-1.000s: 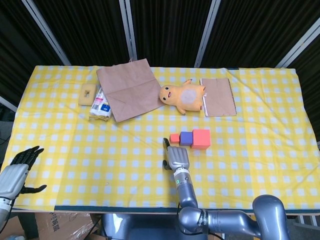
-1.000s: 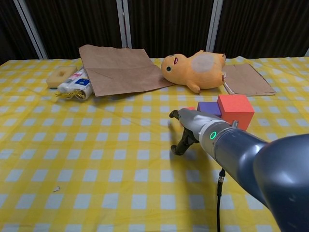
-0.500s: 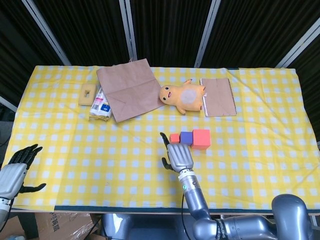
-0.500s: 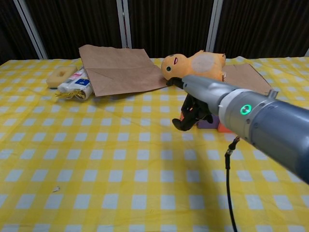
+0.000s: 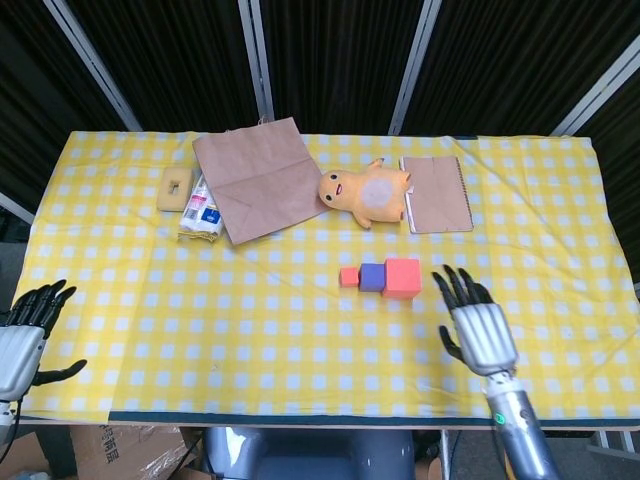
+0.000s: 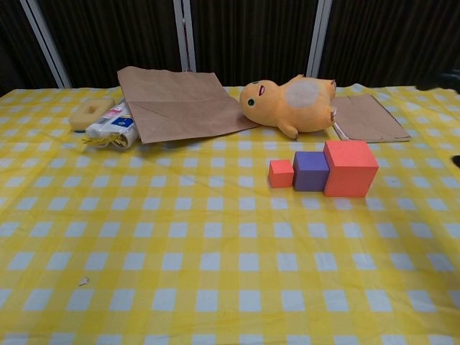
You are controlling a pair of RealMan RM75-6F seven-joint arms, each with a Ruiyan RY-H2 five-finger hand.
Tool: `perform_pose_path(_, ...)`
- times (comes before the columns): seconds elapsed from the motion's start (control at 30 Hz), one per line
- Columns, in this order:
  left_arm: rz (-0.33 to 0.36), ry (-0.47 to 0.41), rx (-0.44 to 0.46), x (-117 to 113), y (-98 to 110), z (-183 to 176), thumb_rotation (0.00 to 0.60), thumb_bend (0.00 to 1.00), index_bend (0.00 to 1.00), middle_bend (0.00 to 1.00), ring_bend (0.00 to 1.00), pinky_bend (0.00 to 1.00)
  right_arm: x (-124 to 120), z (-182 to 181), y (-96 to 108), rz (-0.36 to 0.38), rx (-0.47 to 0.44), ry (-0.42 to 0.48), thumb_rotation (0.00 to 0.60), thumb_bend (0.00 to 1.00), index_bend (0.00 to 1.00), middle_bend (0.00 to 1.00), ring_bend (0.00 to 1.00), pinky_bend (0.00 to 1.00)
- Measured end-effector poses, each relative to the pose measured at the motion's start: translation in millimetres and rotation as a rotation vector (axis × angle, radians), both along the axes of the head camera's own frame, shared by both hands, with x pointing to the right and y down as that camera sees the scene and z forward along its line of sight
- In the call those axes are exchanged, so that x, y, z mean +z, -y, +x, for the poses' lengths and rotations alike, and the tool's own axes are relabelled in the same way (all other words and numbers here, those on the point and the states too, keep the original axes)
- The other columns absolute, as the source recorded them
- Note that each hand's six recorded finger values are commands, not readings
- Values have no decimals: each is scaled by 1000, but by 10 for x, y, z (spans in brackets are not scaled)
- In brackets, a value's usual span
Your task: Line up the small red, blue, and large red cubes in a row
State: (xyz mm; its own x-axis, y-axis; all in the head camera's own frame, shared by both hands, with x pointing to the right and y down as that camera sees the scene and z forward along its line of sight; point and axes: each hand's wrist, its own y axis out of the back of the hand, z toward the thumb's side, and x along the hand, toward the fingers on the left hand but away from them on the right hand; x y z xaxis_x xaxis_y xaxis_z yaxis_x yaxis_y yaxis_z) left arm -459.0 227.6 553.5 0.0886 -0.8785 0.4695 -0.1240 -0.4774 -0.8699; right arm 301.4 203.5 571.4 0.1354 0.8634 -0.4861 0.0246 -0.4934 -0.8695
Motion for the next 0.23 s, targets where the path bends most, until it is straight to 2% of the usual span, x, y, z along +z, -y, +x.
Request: perform_pose_path(0.23, 78, 57, 26, -40, -29, -9, 600, 0, 0, 0, 0, 0, -166, 871, -473, 8, 65, -101, 600, 495, 0, 0, 0, 112)
